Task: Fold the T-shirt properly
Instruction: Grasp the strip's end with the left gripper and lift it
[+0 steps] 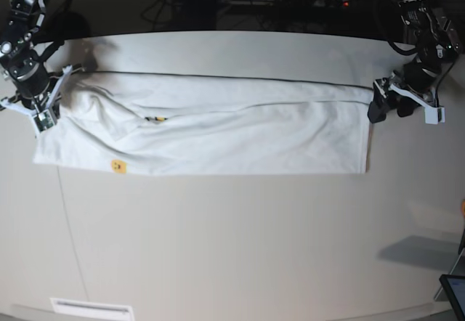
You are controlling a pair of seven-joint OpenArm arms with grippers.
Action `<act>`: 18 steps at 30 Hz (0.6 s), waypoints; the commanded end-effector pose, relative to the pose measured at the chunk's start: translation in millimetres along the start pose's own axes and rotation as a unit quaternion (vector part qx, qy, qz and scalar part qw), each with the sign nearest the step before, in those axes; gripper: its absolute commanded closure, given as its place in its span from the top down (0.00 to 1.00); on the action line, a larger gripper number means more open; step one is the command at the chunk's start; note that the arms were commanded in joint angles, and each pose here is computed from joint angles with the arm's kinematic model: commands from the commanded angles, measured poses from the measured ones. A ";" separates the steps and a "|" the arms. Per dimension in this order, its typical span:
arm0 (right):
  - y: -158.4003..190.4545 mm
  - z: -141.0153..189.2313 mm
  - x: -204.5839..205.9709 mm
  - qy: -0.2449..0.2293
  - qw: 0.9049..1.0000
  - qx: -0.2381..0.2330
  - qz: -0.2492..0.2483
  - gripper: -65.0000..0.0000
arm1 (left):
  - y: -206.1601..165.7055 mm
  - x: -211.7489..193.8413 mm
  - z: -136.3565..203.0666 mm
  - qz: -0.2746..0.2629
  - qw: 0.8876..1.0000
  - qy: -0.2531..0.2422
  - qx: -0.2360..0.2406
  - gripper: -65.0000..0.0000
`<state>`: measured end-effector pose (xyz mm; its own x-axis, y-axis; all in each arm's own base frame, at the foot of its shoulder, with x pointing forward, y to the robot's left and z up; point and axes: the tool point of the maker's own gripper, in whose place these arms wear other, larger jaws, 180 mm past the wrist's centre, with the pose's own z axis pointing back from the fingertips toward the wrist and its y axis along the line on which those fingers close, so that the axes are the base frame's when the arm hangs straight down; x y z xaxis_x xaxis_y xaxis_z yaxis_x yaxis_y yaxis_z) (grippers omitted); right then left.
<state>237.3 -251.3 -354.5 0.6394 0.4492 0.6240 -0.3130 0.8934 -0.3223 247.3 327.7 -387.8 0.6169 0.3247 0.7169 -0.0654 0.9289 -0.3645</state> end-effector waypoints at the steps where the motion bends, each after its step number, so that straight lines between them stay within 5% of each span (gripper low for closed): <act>1: -6.7 3.1 9.8 -0.019 1.000 -0.008 0.002 0.02 | -3.2 0.1 -2.5 -0.006 1.000 0.009 -0.005 0.91; 18: -6.7 3.1 9.8 -0.019 1.000 -0.008 0.002 0.02 | -33.1 -12.4 -23.9 -0.005 0.999 0.024 -0.042 0.91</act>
<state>237.3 -251.3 -354.5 0.6394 0.4492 0.6240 -0.3130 0.8934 -0.3223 266.3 289.2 -391.9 0.6155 0.3286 0.7163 0.0087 0.9060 -0.4231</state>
